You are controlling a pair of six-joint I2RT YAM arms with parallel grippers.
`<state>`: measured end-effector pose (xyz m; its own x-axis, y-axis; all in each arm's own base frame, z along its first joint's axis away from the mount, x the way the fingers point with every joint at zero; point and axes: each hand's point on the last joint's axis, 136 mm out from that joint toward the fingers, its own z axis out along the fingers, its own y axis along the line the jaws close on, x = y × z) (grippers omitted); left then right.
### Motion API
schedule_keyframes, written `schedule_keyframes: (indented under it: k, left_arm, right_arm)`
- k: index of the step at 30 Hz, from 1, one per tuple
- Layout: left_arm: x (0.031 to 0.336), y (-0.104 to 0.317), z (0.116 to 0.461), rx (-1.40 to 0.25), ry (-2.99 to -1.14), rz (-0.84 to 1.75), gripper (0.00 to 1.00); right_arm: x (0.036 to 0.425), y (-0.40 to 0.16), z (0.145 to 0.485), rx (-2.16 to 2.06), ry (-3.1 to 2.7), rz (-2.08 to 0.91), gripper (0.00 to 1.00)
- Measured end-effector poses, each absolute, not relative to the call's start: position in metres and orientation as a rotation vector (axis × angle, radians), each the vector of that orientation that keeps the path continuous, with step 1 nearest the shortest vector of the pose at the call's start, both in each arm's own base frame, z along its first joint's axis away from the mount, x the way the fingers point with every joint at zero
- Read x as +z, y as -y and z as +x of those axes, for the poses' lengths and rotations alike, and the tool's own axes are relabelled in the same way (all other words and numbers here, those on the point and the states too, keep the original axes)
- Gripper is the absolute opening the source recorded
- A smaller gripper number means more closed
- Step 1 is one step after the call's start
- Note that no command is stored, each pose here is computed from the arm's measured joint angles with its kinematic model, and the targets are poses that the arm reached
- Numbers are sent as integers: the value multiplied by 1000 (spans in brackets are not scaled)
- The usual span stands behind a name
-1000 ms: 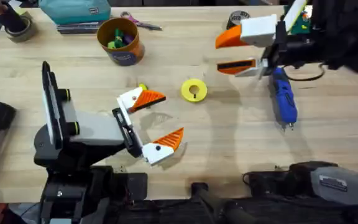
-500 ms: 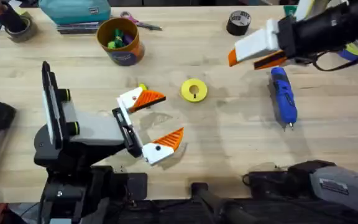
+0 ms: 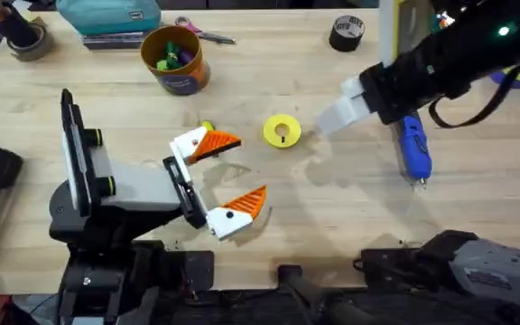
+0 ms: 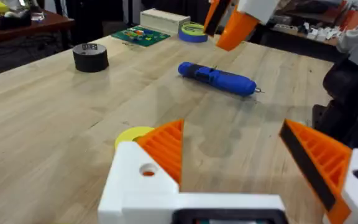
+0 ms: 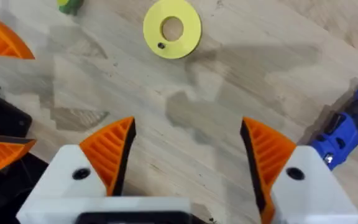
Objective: Pick up the gripper from the table and insert it into the empty holder that is missing its gripper. Then pick up a screw, insert it into the mounting hole, and use the screwdriver to tighten it. Finally, clean up the table by picking up the vegetable and placing it into the bucket.
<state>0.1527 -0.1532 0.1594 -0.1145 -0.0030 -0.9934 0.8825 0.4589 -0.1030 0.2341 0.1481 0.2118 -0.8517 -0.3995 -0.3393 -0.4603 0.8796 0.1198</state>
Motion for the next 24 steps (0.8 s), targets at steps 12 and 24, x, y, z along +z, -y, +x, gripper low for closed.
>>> schedule_keyframes:
  k: [12,24]
  left_arm:
    - [159,153,153,-914,-1496,811,985]
    - [159,153,153,-914,-1496,811,986]
  right_arm:
    - [223,-147,219,302,-2592,-643,998]
    - [173,-159,226,362,-2464,-621,998]
